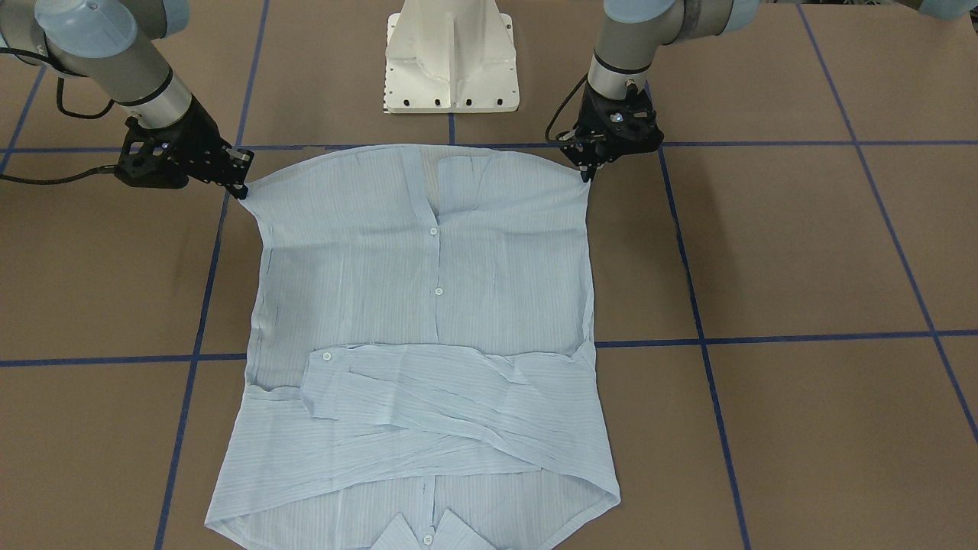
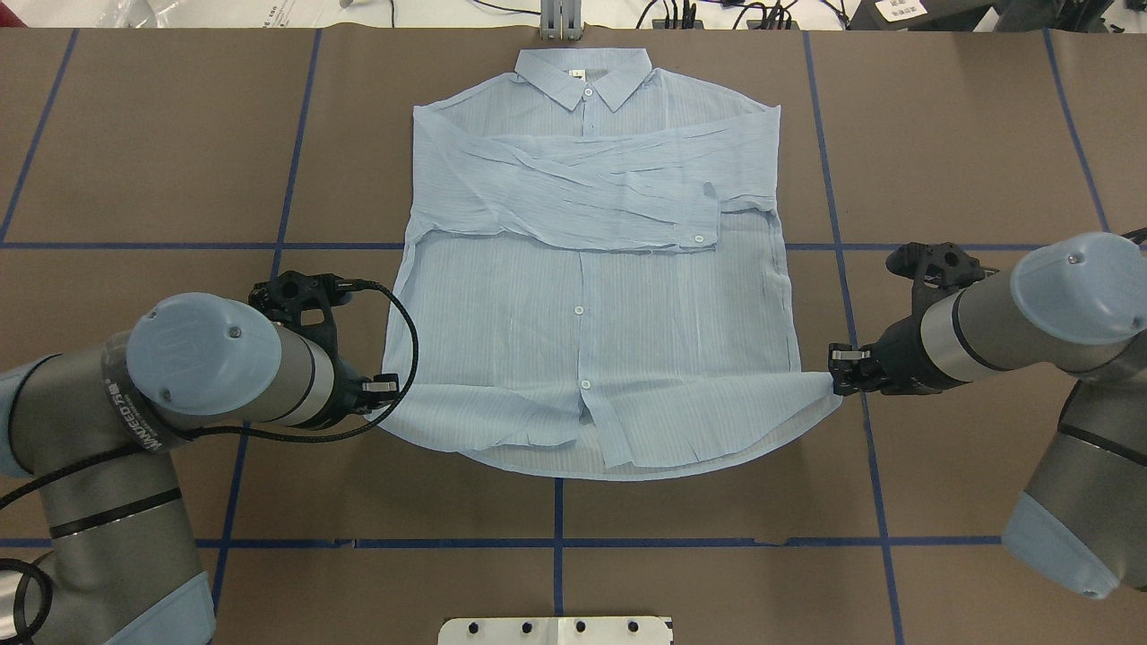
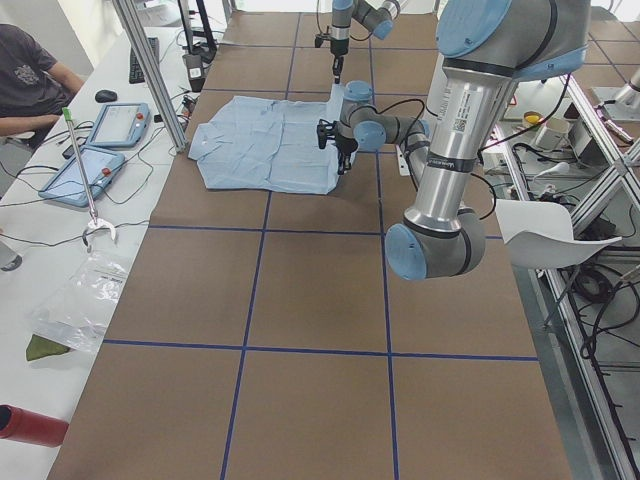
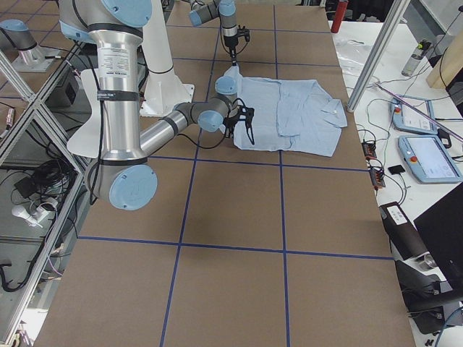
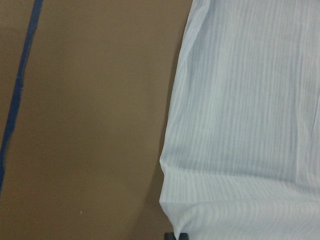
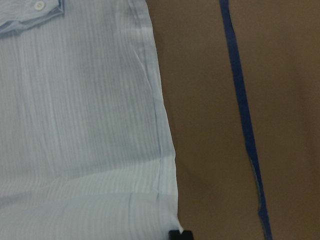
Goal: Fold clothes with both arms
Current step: 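Lift both hem corners and carry them toward the collar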
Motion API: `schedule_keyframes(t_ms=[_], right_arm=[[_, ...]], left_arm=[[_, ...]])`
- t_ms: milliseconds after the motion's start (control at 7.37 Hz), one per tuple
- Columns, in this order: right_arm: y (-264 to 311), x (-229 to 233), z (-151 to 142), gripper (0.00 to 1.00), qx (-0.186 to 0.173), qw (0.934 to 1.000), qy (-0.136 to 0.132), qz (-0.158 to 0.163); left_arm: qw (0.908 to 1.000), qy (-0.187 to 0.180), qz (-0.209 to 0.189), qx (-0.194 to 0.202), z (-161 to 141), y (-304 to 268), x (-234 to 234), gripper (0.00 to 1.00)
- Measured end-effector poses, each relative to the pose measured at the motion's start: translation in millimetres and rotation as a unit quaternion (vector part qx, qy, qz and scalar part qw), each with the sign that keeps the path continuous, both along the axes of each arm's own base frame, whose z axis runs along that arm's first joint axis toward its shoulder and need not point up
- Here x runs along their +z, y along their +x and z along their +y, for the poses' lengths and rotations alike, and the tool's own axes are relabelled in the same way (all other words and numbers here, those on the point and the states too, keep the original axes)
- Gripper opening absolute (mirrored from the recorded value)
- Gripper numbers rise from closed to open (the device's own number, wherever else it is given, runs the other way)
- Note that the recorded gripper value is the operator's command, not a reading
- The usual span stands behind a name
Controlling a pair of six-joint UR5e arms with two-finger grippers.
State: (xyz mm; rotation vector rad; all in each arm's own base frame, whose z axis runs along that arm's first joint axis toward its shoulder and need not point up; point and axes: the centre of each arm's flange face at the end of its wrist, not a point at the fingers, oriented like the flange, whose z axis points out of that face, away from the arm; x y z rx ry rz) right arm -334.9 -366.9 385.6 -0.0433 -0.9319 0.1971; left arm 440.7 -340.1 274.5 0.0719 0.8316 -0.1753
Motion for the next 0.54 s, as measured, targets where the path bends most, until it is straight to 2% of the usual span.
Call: schedule_keyframes(t_ms=[542], right_arm=[[20,-6,-17,0.0,0.007,0.9998,-0.014,-0.015]], left_arm=[[0.9998,0.01,0.002,0.017,-7,-7,-1,0.0]])
